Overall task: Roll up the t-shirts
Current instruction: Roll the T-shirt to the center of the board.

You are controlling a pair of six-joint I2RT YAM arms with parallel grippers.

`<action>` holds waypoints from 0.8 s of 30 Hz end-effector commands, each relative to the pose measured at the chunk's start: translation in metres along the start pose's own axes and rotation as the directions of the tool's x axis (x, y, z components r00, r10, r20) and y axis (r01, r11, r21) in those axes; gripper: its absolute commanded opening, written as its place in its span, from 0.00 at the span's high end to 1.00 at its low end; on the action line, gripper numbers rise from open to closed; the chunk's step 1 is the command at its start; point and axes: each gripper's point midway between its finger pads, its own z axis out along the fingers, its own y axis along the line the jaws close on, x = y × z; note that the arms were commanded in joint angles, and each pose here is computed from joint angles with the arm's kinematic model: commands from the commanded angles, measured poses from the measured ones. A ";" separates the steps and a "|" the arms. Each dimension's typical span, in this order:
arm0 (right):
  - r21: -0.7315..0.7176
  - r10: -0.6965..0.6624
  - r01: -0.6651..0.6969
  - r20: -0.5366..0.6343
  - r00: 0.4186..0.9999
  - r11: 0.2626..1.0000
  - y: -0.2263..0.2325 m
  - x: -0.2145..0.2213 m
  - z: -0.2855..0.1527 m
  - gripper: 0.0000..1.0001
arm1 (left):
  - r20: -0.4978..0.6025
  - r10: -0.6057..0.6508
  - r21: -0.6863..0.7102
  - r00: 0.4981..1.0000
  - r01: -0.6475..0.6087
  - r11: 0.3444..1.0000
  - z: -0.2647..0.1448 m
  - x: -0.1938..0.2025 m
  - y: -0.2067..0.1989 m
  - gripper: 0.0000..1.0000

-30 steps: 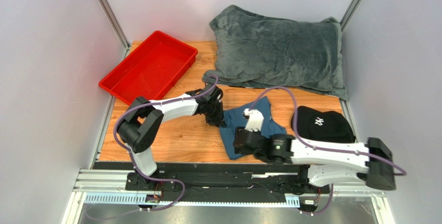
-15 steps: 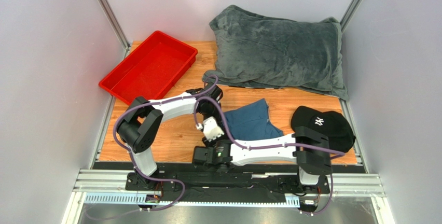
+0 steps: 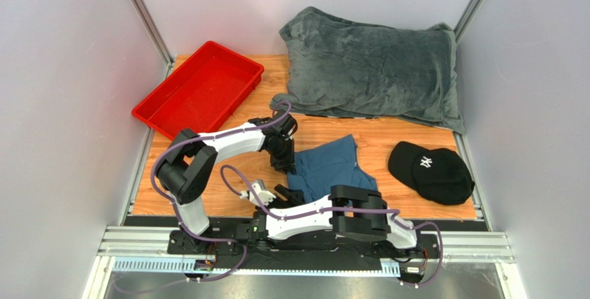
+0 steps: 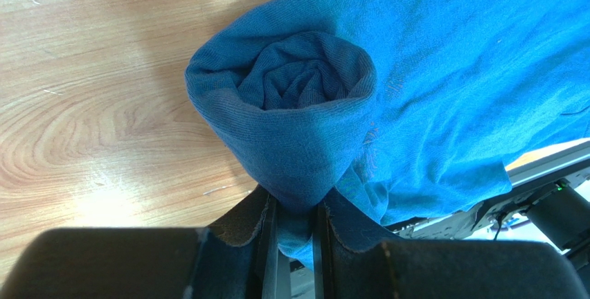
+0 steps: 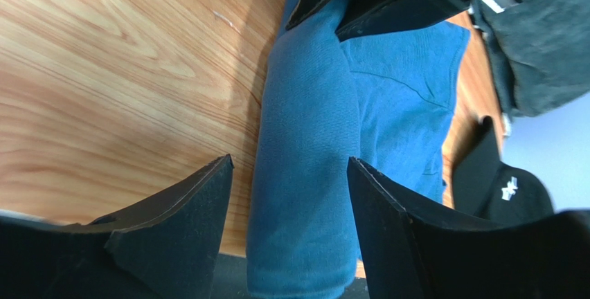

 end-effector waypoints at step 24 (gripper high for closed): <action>0.006 0.245 -0.245 -0.050 0.968 0.969 -0.010 0.035 0.018 0.45 | -0.010 0.006 -0.044 1.000 -0.007 0.999 -0.004 0.004 0.006 0.82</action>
